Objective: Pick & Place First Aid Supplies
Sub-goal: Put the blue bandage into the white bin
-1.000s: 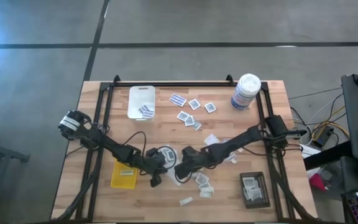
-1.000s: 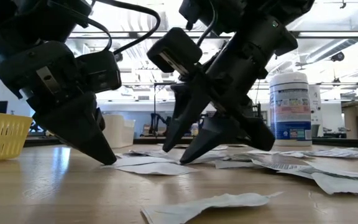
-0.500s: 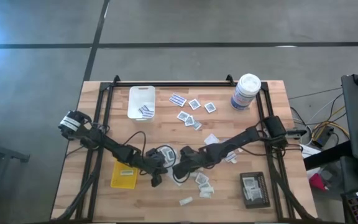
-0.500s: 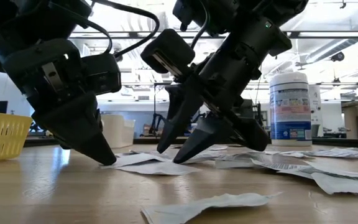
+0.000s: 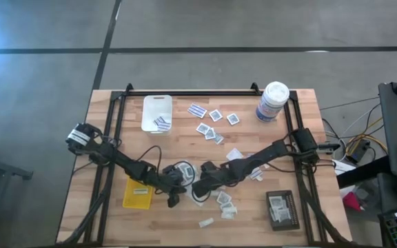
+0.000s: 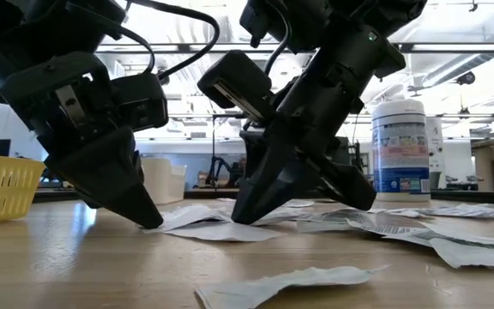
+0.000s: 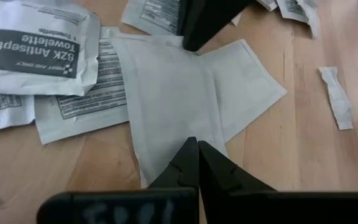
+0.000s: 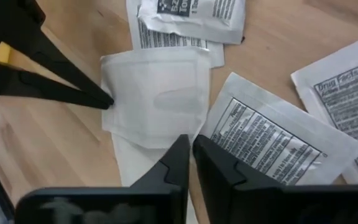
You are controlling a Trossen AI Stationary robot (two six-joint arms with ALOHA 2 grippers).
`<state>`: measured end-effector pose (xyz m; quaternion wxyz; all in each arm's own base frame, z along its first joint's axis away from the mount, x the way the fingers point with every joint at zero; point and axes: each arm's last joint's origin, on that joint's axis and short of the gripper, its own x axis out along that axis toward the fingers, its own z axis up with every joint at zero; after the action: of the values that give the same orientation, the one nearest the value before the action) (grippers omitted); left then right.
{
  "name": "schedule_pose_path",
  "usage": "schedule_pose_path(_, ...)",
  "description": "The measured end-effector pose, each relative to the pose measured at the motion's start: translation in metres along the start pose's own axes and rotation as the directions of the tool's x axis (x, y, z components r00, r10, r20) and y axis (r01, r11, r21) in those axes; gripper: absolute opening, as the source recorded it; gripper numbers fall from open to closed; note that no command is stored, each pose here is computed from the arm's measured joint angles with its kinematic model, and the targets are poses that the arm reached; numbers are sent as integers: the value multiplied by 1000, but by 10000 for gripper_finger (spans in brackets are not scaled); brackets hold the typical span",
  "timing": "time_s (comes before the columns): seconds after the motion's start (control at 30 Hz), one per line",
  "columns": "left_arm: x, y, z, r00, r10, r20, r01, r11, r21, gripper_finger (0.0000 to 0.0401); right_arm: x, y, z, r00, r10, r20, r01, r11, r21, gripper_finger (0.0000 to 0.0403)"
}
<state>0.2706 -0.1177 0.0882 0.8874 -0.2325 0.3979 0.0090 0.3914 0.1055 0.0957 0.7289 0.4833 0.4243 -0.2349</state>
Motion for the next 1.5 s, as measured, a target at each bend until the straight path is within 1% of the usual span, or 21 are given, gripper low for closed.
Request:
schedule_pose_path(0.1, 0, -1, 1, 1000, -11, 10, 11, 1000, 13, 0, 0, 0, 0, 1000, 0, 3, 0, 1000, -2, 11)
schedule_pose_path(0.37, -3, -4, 3, 999, -23, 22, 21, 997, 79, 0, -1, 1, 1, 1000, 5, 4, -4, 998, -62, 8)
schedule_pose_path(0.6, -16, -9, 12, 997, -53, 60, 44, 989, 140, 0, -11, 5, 2, 1000, 24, 7, -23, 993, -120, 8)
schedule_pose_path(0.9, -19, -9, 15, 996, -41, 82, 29, 989, 143, 2, -17, 7, 4, 999, 31, 12, -29, 987, -157, 8)
schedule_pose_path(1.03, -20, -10, 16, 995, -43, 87, 29, 987, 156, 22, -18, 8, 4, 999, 34, 12, -32, 986, -165, 8)
schedule_pose_path(1.17, -20, -10, 17, 995, -47, 93, 29, 982, 185, 57, -19, 10, 4, 999, 43, 2, -42, 982, -183, 8)
schedule_pose_path(1.3, -23, -11, 20, 993, -52, 102, 32, 981, 191, 88, -20, 12, 1, 999, 51, -13, -52, 980, -194, 8)
schedule_pose_path(1.4, -28, -10, 21, 995, -47, 88, 29, 981, 192, 102, -20, 13, -2, 998, 54, -20, -57, 978, -201, 8)
schedule_pose_path(1.5, -35, -9, 23, 997, -35, 63, 22, 980, 197, 105, -20, 14, -5, 998, 59, -25, -63, 976, -209, 8)
